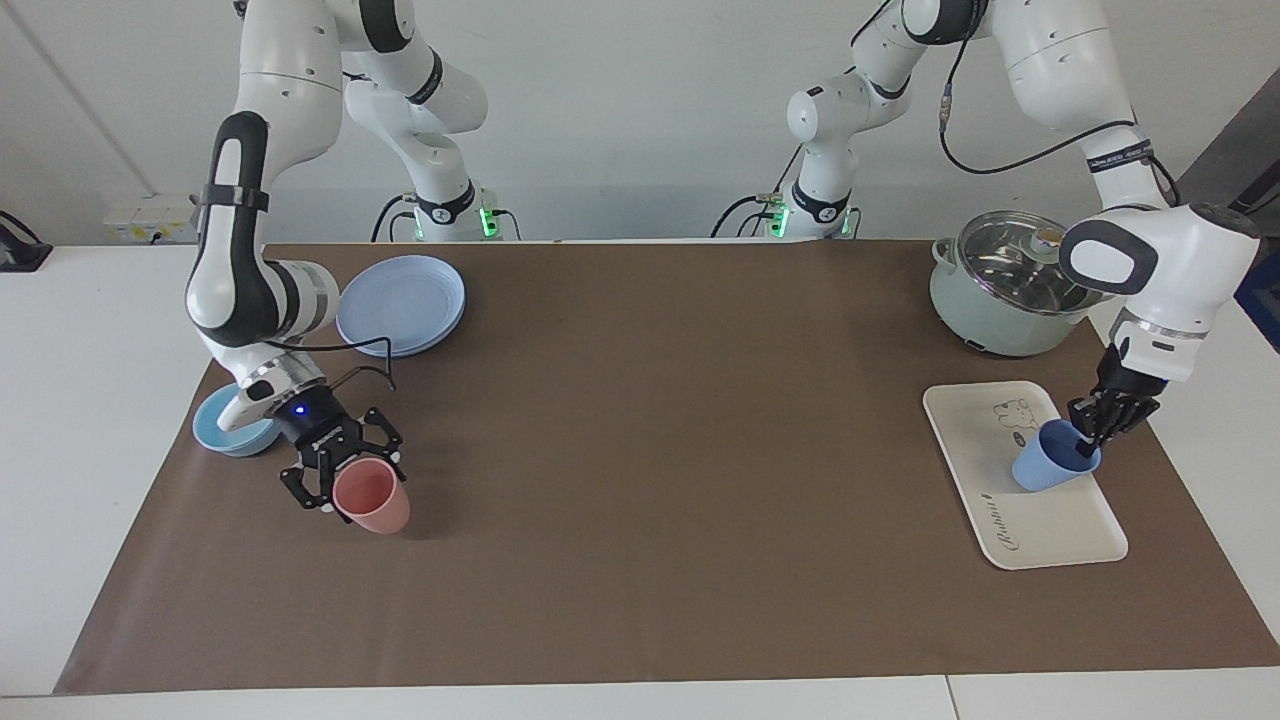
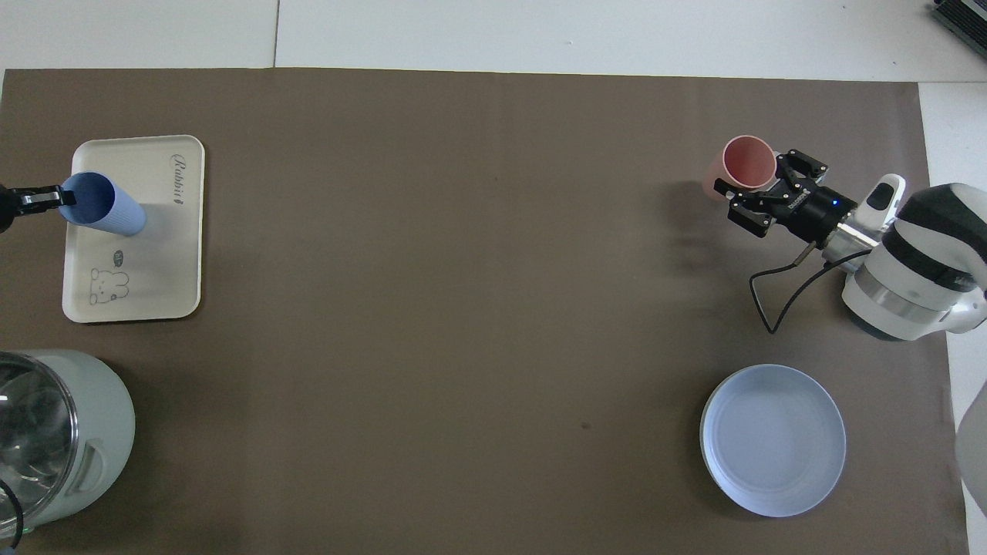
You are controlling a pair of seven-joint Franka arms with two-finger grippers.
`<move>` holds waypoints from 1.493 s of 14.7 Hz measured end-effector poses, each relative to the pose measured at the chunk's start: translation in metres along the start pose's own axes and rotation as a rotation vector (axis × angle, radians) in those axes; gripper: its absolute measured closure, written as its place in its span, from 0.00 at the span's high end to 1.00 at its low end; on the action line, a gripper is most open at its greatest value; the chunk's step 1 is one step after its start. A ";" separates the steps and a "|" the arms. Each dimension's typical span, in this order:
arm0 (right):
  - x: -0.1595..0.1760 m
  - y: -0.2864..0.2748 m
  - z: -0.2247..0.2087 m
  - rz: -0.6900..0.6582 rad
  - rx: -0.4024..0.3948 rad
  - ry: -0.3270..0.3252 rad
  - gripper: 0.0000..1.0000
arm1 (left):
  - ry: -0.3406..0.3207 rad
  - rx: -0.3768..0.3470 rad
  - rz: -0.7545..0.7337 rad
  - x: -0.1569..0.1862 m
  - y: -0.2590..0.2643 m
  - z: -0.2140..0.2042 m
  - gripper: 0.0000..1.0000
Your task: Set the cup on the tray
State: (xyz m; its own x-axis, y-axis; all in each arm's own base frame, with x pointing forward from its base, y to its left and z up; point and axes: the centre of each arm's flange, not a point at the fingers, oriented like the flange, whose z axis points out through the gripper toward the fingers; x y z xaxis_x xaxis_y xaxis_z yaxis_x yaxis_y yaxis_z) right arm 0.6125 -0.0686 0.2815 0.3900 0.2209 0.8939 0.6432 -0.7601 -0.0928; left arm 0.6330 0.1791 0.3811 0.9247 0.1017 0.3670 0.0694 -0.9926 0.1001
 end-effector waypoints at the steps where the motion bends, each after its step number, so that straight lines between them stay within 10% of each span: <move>1: -0.009 -0.001 -0.002 -0.003 0.003 -0.007 0.84 | 0.003 -0.001 0.003 0.002 0.001 0.000 0.18; 5: -0.019 -0.005 -0.002 -0.012 0.010 -0.019 0.84 | 0.019 -0.020 0.026 0.027 0.010 -0.023 0.60; 9: -0.021 -0.007 -0.002 -0.026 0.012 -0.022 0.97 | -0.112 0.007 0.168 0.071 0.032 -0.073 1.00; 15: -0.011 -0.008 -0.006 -0.041 0.008 -0.009 1.00 | -0.310 0.049 0.195 0.082 0.163 -0.119 1.00; 22: 0.043 -0.027 -0.022 0.067 -0.052 0.006 1.00 | -0.309 0.092 0.226 0.047 0.215 -0.231 1.00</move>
State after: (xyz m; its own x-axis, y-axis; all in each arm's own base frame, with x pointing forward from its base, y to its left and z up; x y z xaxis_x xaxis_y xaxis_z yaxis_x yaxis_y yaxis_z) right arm 0.5974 -0.0520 0.3326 0.4265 0.1649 0.8893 0.5810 -0.8035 -0.1297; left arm 0.6052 -0.0138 0.6338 0.9887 -0.1313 0.0729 -0.1287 -0.9909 -0.0398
